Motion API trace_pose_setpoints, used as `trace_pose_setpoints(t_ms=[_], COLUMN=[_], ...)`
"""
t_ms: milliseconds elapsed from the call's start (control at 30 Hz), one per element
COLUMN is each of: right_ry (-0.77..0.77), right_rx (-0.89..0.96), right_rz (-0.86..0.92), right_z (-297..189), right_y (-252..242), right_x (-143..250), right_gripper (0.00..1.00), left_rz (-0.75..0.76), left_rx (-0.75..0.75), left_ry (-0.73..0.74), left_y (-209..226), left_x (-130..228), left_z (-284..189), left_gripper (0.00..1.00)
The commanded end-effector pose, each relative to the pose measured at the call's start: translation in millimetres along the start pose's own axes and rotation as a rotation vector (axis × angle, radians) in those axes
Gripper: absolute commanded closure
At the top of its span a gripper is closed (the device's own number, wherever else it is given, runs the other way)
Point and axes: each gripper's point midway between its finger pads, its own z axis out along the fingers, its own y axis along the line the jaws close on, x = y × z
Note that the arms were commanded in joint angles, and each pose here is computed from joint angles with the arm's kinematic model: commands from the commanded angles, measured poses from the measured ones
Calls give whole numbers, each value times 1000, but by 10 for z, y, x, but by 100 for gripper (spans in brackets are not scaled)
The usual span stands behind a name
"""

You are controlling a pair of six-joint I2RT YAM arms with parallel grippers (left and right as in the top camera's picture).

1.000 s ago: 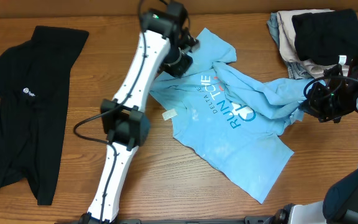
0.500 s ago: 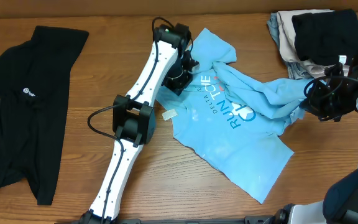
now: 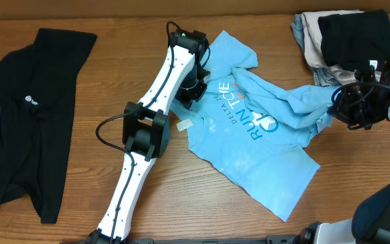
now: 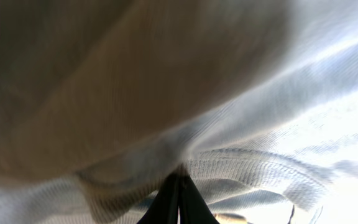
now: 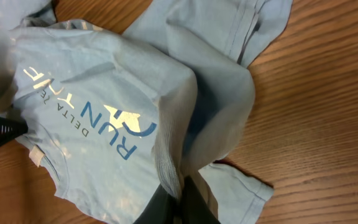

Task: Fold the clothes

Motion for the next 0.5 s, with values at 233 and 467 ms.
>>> trace_pose_setpoints(t_ms=[233, 467], right_ry=[-49, -66], right_rx=[-13, -14], right_rz=[-2, -8], right_z=[-76, -79], right_y=[45, 48], right_x=[-64, -105], right_gripper=[96, 96], left_rz=[-69, -45], left_rx=[-67, -106], left_ry=[169, -27], left_y=[135, 73], left_x=[279, 114], left_z=[393, -255], left_gripper=[96, 96])
